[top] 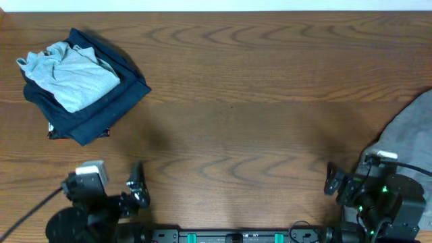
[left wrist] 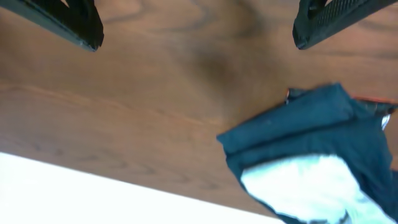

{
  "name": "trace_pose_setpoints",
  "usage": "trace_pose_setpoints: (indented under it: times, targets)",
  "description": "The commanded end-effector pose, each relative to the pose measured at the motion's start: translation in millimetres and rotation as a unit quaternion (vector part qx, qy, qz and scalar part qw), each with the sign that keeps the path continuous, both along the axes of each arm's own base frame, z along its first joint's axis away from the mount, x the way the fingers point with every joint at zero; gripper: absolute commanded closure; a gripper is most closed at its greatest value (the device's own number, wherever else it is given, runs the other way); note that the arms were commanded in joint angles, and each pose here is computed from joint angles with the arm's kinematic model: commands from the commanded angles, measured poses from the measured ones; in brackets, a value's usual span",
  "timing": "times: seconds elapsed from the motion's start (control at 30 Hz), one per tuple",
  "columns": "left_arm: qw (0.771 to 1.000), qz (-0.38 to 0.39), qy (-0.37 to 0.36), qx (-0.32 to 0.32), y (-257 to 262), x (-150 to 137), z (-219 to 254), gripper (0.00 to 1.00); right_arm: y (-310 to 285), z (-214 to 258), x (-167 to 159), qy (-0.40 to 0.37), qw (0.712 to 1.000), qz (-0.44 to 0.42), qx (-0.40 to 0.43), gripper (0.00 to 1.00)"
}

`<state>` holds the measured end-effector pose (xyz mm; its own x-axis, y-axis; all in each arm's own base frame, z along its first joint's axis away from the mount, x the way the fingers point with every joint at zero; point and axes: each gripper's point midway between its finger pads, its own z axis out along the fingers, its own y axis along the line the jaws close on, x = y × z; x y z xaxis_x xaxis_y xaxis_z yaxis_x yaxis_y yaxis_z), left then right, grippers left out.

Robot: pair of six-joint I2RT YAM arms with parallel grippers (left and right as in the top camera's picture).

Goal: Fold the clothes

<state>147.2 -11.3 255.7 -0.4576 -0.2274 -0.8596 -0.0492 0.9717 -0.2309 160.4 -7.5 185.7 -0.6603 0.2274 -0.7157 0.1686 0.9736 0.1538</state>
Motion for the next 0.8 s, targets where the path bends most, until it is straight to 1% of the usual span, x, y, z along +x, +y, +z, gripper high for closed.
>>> trace_pose_setpoints:
  times: [0.0,0.2,0.4,0.57,0.67,0.77]
  targets:
    - [1.0,-0.003,0.021,-0.006,-2.2,-7.3,-10.7,0.02,-2.4,-4.6,-2.8,0.008,1.0,-0.009,0.0,0.01]
    - [0.998,-0.003,0.067,-0.01,-3.0,-19.0,-29.5,0.02,-2.4,-4.6,-2.8,0.008,1.0,-0.009,0.0,0.01]
    - [0.996,-0.003,0.089,-0.011,-3.4,-25.5,-38.3,0.02,-2.4,-1.6,-2.0,-0.002,1.0,-0.009,-0.001,0.01]
    - [0.996,-0.003,0.092,-0.011,-3.5,-26.3,-39.3,0.02,3.3,21.0,14.9,-0.095,0.994,0.041,-0.047,0.01]
    - [0.996,-0.003,0.092,-0.011,-3.5,-26.3,-39.3,0.02,8.5,29.2,29.8,-0.166,0.982,0.062,-0.064,0.01]
    - [0.996,-0.003,0.092,-0.011,-3.5,-26.3,-39.3,0.02,14.0,34.5,42.9,-0.246,0.964,0.072,-0.068,0.01]
